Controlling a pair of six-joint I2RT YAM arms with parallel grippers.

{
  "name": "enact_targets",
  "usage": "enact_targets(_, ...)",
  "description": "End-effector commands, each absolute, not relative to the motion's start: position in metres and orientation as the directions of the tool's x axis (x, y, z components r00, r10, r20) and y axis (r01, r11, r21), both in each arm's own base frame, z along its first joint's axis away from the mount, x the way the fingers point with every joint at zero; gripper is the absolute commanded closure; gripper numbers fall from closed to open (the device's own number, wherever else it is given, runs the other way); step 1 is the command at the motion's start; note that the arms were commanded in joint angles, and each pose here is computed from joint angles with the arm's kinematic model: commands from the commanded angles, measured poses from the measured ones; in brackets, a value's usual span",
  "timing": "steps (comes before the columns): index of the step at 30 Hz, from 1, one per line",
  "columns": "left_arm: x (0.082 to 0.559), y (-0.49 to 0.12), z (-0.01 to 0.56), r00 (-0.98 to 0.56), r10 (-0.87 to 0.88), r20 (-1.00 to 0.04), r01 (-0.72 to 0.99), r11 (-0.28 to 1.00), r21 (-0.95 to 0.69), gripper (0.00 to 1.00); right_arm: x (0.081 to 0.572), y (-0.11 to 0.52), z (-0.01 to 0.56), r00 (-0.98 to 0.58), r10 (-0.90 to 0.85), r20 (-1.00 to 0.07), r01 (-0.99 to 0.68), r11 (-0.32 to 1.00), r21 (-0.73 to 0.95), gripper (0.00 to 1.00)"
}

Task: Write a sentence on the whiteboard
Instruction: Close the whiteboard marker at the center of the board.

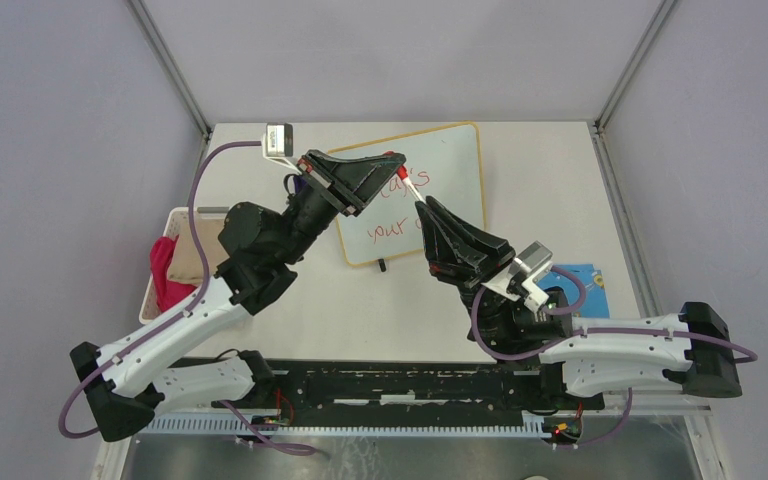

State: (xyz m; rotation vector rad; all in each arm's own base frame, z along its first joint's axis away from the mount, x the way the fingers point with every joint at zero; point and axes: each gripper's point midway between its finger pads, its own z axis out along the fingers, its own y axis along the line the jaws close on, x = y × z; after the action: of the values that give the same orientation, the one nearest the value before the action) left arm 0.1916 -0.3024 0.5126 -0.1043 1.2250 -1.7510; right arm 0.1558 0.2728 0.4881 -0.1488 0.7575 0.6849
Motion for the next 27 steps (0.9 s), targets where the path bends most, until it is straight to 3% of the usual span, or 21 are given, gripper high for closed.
enact_targets(1,0.135,-0.357,0.434,-0.7,-0.389,-0.599,0.652,-0.008,-0.758,0.98,0.169,0.26,0.507,0.55,0.506,-0.664,-0.573,0.807,0.14,1.0)
enact_targets(4,0.135,-0.357,0.435,-0.701,-0.386,-0.6,0.653,-0.01,-0.757,0.97,0.169,0.26,0.507,0.549,0.503,-0.668,-0.574,0.807,0.136,1.0)
enact_targets(12,0.14,-0.343,0.449,-0.641,-0.433,-0.634,0.684,0.053,-0.727,0.79,0.166,0.258,0.504,0.546,0.497,-0.674,-0.583,0.803,0.12,1.0)
enact_targets(19,0.144,-0.33,0.464,-0.582,-0.467,-0.665,0.711,0.104,-0.695,0.46,0.165,0.257,0.503,0.543,0.494,-0.68,-0.588,0.801,0.112,1.0)
enact_targets(27,0.149,-0.318,0.476,-0.536,-0.511,-0.672,0.719,0.141,-0.681,0.27,0.162,0.257,0.503,0.538,0.498,-0.68,-0.604,0.791,0.101,1.0)
